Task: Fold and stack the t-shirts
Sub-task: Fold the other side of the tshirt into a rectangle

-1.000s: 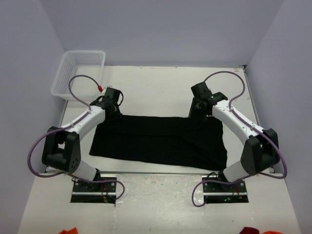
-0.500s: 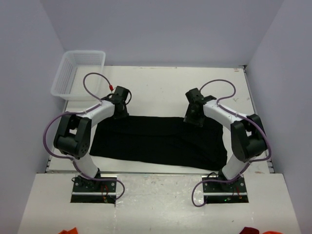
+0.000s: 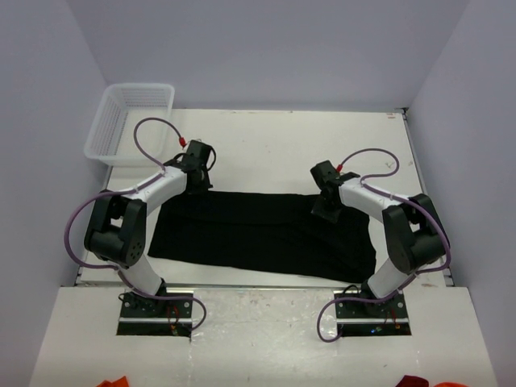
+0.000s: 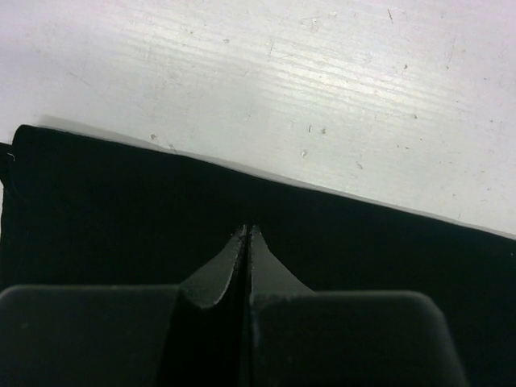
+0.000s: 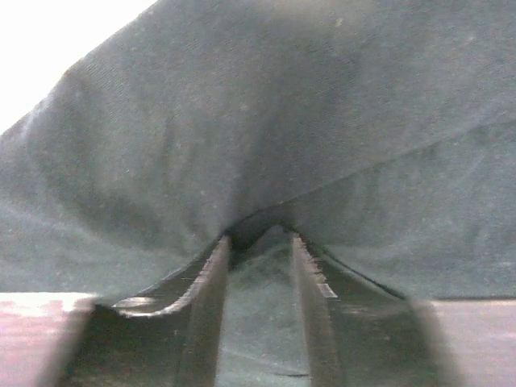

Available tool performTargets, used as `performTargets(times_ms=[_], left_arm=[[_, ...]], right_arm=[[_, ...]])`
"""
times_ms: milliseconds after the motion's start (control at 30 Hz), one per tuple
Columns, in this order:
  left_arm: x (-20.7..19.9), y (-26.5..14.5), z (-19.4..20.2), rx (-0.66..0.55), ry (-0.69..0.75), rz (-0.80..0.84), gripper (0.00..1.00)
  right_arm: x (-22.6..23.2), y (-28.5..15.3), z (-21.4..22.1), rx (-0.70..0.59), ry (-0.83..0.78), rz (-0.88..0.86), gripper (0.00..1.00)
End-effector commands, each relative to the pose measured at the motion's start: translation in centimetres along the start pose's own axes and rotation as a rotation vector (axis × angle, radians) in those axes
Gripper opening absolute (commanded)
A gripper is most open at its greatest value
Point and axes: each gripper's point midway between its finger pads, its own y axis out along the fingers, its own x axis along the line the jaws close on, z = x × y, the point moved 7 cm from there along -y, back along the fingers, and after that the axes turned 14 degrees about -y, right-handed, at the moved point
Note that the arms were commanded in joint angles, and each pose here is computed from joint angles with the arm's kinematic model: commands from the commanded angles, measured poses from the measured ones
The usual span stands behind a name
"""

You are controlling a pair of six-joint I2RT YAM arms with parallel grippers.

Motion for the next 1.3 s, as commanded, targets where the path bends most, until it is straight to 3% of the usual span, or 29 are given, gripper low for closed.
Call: performTargets(times_ms=[0, 167, 300, 600, 767, 900, 933, 1000, 1100, 1267], left_arm=[[-0.7, -0.9, -1.1, -0.05, 0.008, 0.046, 0.0], [-0.5, -0.7, -0.9, -0.05, 0.012, 0.036, 0.0], [-0.5, -0.5, -0.4, -0.037, 0.012, 0.036, 0.0], [-0.3, -0.2, 0.4, -0.025, 0.021, 0.027, 0.0], [-0.3, -0.3, 0.8, -0.024, 0.024, 0.026, 0.0], [0.0, -0.1, 1.1, -0.024, 0.032, 0.012, 0.0], [0.0, 0.0, 1.2, -0.018, 0.036, 0.012, 0.0], [0.1, 0.2, 1.3, -0.016, 0.041, 0.006, 0.0], [-0.3, 0.4, 1.4, -0.011, 0.048, 0.009, 0.0], [-2.4, -0.3, 1.9, -0.016, 0.09, 0.059, 0.0]], right_arm=[[-0.1, -0.3, -0.8, -0.068, 0.057, 0.017, 0.32], [-0.3, -0.2, -0.6, -0.076, 0.058, 0.03, 0.19], [-0.5, -0.8, -0.8, -0.095, 0.056, 0.045, 0.0], [1.1, -3.8, 0.9, -0.128, -0.035, 0.005, 0.0], [4.2, -6.1, 5.4, -0.107, -0.164, -0.079, 0.0], [6.8, -9.2, 12.6, -0.12, -0.309, -0.131, 0.32], [6.3, -9.6, 13.6, -0.159, -0.251, -0.054, 0.39], [7.1, -11.1, 17.0, -0.185, -0.292, -0.074, 0.66], [6.4, -10.3, 18.0, -0.247, -0.26, 0.039, 0.74], [5.5, -11.0, 15.6, -0.368, -0.194, 0.144, 0.72]])
